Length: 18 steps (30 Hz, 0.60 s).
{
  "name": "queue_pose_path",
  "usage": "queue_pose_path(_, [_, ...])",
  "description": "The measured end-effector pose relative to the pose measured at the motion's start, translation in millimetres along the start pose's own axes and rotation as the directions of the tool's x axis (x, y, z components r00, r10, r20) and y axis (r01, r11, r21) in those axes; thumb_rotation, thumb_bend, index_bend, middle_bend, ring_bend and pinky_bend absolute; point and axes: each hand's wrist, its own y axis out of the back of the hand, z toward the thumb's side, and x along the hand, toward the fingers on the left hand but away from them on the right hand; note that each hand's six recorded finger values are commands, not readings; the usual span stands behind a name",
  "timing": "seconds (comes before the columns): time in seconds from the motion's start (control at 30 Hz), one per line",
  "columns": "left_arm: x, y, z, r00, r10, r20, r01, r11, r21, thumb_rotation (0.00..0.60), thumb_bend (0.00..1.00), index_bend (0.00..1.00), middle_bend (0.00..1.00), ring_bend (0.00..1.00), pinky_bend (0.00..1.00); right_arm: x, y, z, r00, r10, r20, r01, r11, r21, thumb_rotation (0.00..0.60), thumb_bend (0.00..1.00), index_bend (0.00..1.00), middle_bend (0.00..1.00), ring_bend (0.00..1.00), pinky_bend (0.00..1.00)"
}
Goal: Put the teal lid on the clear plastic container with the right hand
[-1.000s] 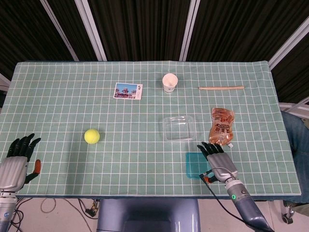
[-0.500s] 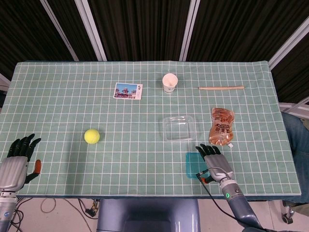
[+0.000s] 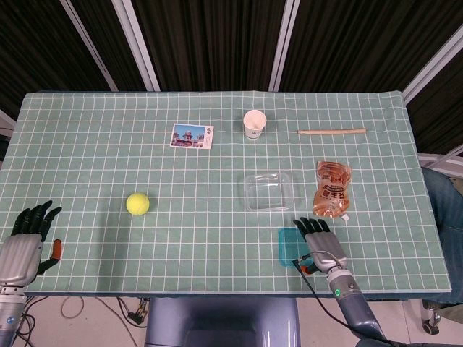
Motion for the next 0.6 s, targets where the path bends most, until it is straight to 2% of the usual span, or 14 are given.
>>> queue_pose_path(0.6, [0.1,-0.3,0.0,1.000,-0.003,-0.002,0.003,1.000,0.004,0.600,0.56,0.12,0.00,0.00,0.00,-2.3,-8.6,-2.5,1.000,0.007,0.007,-0.007,1.000,0.019,0.600,0.21,0.01,0.14,0.00,0.00])
